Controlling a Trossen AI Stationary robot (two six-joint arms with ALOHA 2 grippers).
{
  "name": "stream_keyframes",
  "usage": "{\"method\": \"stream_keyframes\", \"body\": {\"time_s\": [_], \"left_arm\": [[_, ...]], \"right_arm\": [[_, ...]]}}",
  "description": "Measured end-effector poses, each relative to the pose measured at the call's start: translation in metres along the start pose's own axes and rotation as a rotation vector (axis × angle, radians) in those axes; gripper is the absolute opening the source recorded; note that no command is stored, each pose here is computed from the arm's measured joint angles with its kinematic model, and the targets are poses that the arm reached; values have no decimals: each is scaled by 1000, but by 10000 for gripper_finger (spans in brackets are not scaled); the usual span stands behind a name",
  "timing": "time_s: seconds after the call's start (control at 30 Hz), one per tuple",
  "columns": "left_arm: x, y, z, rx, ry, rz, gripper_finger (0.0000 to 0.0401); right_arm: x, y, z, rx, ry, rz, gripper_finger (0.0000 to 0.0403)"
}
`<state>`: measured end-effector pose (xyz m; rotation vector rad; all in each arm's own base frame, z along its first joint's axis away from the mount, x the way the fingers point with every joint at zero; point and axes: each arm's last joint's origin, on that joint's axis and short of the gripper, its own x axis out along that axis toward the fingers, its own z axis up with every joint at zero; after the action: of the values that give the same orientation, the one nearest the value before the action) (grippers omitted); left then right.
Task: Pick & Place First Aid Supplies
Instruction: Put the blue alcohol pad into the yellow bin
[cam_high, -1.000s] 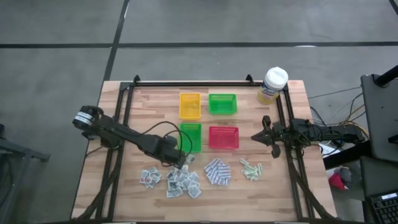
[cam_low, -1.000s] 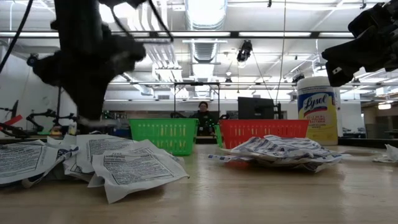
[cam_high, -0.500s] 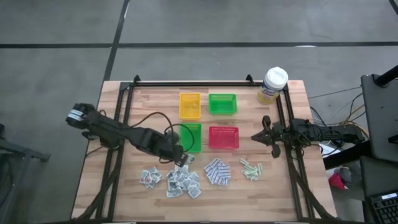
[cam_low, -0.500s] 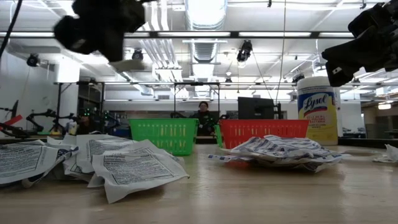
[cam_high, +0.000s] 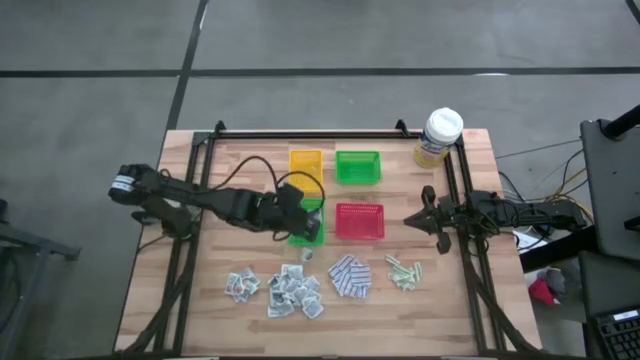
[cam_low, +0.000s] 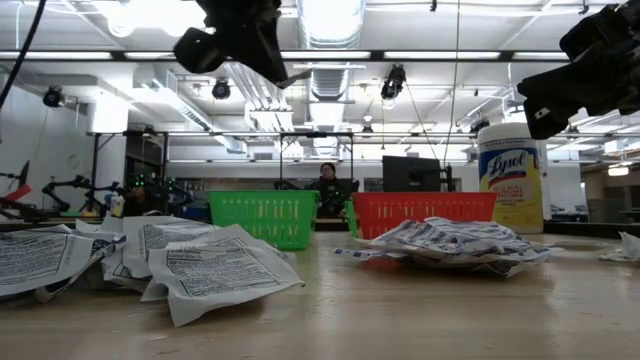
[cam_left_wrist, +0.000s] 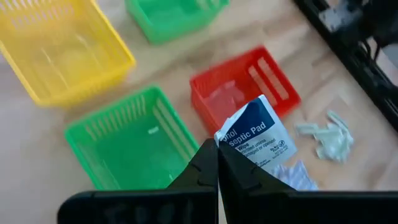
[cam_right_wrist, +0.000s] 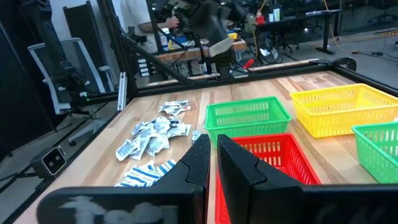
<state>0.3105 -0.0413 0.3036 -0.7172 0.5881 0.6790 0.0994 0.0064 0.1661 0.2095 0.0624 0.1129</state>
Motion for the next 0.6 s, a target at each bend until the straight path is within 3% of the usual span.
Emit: {"method": "stream_keyframes", "body": {"time_s": [0.6], "left_arm": [[28, 48, 69, 126, -187, 245, 0]], "right_arm": [[0, 0, 0, 0, 0, 0, 28]]}}
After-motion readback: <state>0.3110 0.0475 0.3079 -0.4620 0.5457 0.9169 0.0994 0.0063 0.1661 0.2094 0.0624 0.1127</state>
